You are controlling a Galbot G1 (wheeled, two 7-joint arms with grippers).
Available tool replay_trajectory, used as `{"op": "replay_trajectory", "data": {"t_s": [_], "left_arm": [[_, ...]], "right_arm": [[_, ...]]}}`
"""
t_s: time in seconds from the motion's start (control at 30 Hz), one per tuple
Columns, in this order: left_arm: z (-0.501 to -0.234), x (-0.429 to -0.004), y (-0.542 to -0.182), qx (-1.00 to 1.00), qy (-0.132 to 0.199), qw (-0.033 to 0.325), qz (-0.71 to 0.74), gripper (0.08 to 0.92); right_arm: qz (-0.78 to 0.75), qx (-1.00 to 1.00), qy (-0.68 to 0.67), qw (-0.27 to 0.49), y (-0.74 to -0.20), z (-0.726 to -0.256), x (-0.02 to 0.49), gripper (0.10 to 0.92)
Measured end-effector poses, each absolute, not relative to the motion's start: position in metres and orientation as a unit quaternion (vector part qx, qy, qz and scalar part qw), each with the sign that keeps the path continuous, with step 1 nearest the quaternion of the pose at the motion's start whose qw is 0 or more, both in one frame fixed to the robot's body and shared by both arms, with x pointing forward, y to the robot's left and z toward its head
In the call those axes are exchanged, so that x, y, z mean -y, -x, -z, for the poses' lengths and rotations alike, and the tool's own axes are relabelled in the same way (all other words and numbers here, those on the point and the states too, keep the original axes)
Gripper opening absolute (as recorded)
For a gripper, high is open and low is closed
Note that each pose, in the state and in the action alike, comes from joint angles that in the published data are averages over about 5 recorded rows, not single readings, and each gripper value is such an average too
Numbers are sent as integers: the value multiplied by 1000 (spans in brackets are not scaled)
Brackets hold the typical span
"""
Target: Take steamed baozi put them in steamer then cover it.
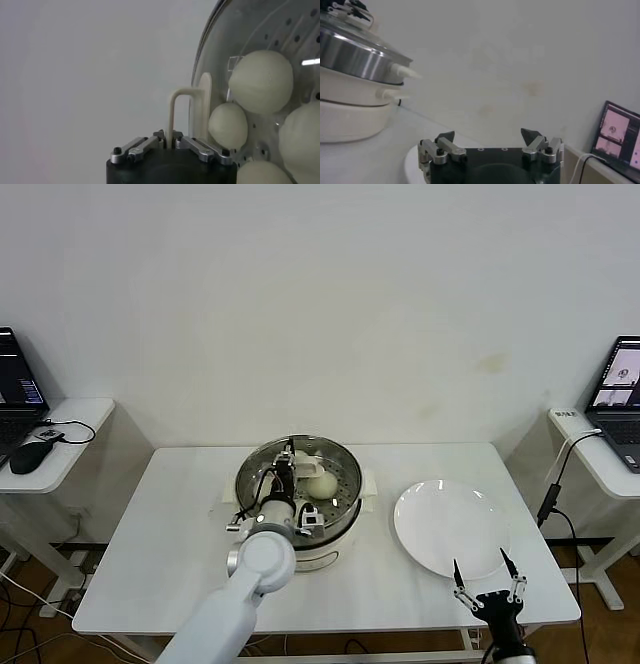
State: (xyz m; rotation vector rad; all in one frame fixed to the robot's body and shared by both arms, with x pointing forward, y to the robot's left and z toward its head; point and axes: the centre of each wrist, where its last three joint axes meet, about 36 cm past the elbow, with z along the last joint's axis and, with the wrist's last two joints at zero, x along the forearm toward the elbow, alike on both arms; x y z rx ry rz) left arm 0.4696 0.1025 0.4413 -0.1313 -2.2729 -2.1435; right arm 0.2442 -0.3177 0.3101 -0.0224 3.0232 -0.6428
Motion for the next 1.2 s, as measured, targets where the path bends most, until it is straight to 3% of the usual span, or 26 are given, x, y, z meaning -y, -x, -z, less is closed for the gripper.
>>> {"op": "replay_trajectory", "data": {"t_s": [0.5,0.6,1.0,1.2], "left_arm": [[-459,-132,-424,757,36,-23,651,761],[-463,-138,-409,770,41,-30,636,810],[-474,-162,-352,831,64,-59,550,823],[-459,-185,-326,894,76,-70,436,823]], "right_arm": [[207,-978,10,22,-243,-307,315,823],[206,-978,12,21,-243,-307,314,823],[205,-978,15,21,-239,-308,314,823],[196,-980,19,24,-239,-311,312,823]]}}
